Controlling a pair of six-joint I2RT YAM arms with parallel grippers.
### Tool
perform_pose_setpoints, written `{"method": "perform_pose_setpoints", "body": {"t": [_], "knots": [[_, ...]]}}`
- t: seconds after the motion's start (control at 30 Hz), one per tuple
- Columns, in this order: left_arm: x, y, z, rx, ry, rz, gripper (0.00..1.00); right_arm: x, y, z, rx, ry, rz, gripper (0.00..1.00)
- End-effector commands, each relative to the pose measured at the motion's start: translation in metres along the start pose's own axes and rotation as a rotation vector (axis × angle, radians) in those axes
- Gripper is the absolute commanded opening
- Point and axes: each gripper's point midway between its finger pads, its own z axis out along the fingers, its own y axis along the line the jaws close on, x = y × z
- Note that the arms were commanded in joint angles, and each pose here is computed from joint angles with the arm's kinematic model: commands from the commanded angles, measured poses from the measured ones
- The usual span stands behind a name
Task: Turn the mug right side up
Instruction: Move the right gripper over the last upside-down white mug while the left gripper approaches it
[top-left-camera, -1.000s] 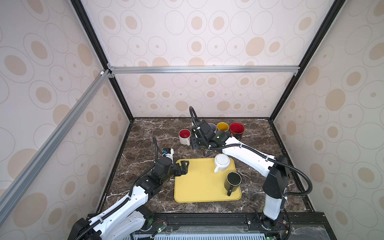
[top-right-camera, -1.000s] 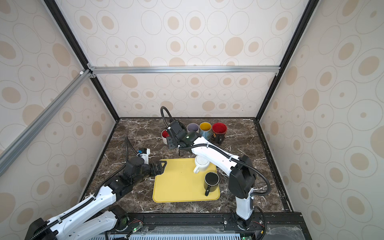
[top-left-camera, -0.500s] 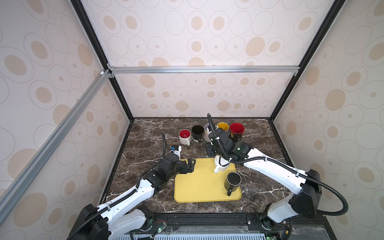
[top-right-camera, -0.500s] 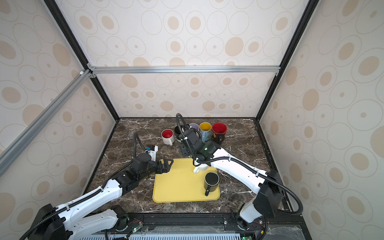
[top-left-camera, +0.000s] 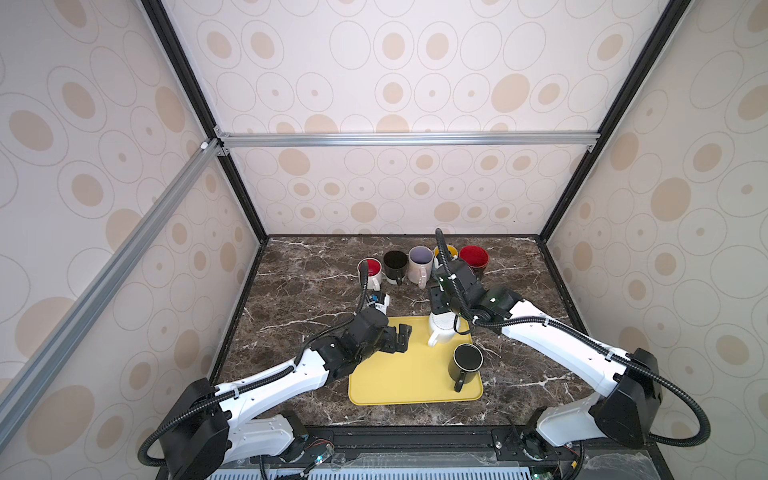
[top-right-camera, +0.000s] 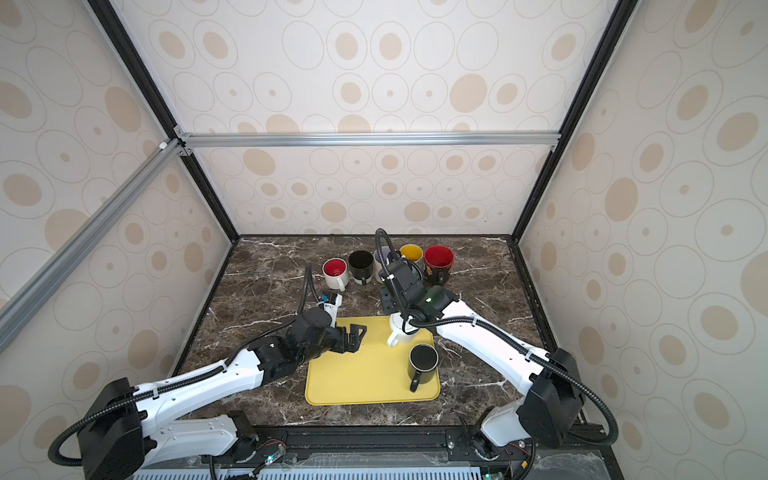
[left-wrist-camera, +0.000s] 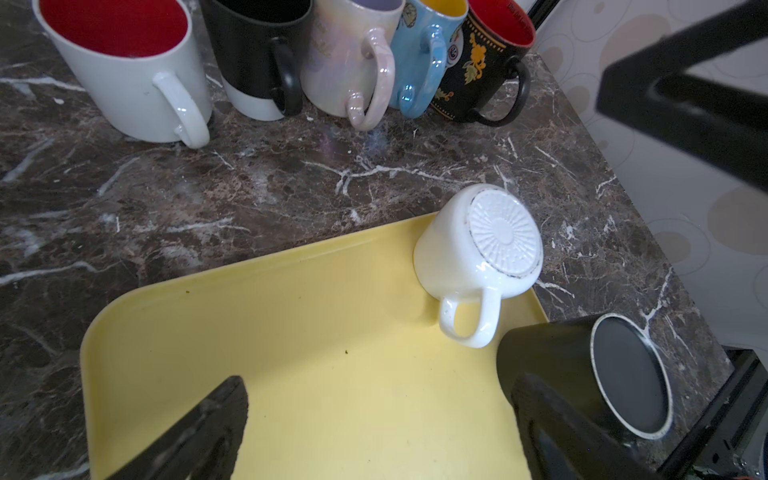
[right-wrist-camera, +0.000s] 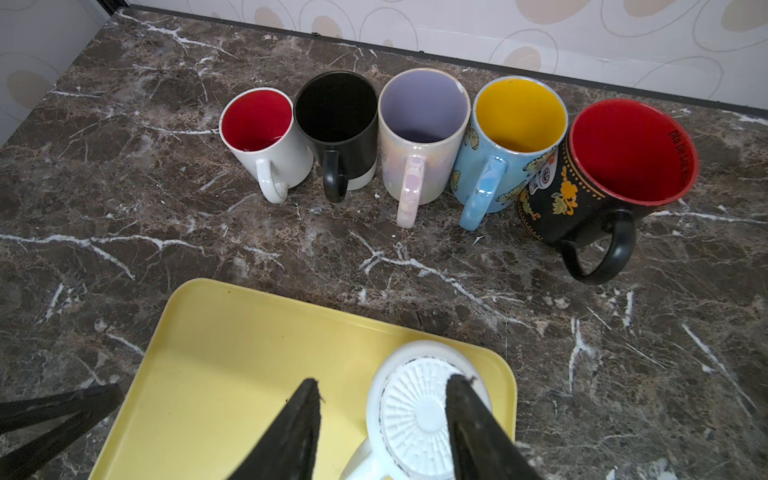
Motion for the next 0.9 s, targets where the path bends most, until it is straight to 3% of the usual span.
{"method": "perform_pose_setpoints", "body": {"t": [0.0, 0.47, 0.87], "knots": [[-0.015, -0.007, -0.005, -0.030, -0.040, 0.043, 1.00, -0.005, 0.004, -0.006, -0.035, -0.023, 0.004, 0.52], [-0.009, -0.028, 0.011, -0.028, -0.012, 0.127, 1.00, 0.009, -0.002, 0.007, -0.038, -0.010, 0.030, 0.52], [0.009, -0.052, 0.039, 0.044, 0.067, 0.193, 0.98, 0.053, -0.011, 0.007, -0.012, 0.166, 0.024, 0.51]]}}
